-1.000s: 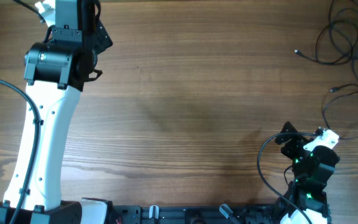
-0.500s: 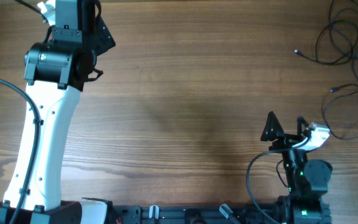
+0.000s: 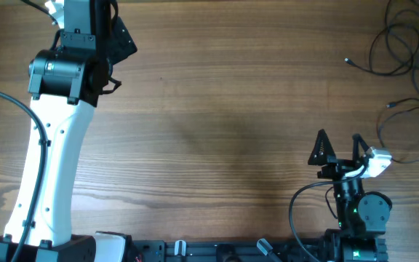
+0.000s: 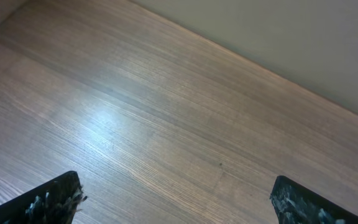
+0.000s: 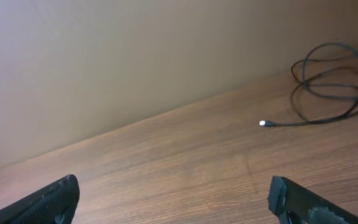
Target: Untangle cables
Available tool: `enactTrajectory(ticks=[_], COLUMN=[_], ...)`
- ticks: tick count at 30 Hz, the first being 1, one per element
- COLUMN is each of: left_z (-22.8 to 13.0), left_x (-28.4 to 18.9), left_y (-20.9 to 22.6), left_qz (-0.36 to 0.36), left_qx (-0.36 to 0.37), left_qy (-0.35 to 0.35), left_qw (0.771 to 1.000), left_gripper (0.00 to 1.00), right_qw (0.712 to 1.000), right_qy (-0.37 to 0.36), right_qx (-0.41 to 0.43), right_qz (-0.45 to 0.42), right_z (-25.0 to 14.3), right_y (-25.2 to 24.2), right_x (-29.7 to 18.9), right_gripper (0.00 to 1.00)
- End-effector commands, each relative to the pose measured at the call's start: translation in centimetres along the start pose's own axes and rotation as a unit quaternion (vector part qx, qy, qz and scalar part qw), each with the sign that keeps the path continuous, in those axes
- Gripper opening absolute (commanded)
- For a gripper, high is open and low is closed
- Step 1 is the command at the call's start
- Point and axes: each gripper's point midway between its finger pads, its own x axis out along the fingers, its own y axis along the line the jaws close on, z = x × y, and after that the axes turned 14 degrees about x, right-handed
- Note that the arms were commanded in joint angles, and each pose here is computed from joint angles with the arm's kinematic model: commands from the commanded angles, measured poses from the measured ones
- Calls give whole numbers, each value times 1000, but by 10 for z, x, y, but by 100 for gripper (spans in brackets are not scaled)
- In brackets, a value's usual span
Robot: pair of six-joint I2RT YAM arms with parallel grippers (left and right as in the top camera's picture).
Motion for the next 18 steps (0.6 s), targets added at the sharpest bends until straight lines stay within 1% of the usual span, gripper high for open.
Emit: enactTrajectory(ticks=[1,3,4,6,7,9,11,12,15,18], left_z=[-6,-5,-5,-5,-5,-5,-5,-5,-5,-5], left_x=[-3,-2,-2,-2,-2,-1,-1,0,0,0], left_y=[0,-1,-1,-1,-1,-1,-1,-1,-1,-2], left_qz=[-5,-5,-5,-5,-5,-5,-5,-5,-4,-4], left_qx=[8,8,7,7,7,8,8,8,8,9], left_qy=[9,8,7,7,7,7,8,9,9,9], left_qw=[1000,1000,1000,1000,1000,1000,1000,1000,1000,1000], left_gripper=[100,100,100,100,100,100,100,100,100,100], right_qw=[970,929,926,944,958,961,968,976,978,977], right_qy=[-13,13,24,50,62,73,60,39,14,29], right_qx=[-242,-367,-375,-324,-279,-265,-240,-212,-208,-207], right_qz=[-30,-33,-30,-21,-28,-38,-37,-31,-21,-27], right_z=[7,-2,-6,-19,-24,-29,-23,-15,-4,-10], right_y=[-9,-13,-14,-16,-19,-25,-22,-16,-9,-13], right_x=[0,2,3,6,6,8,10,11,12,11], right_gripper=[100,100,100,100,100,100,100,100,99,100])
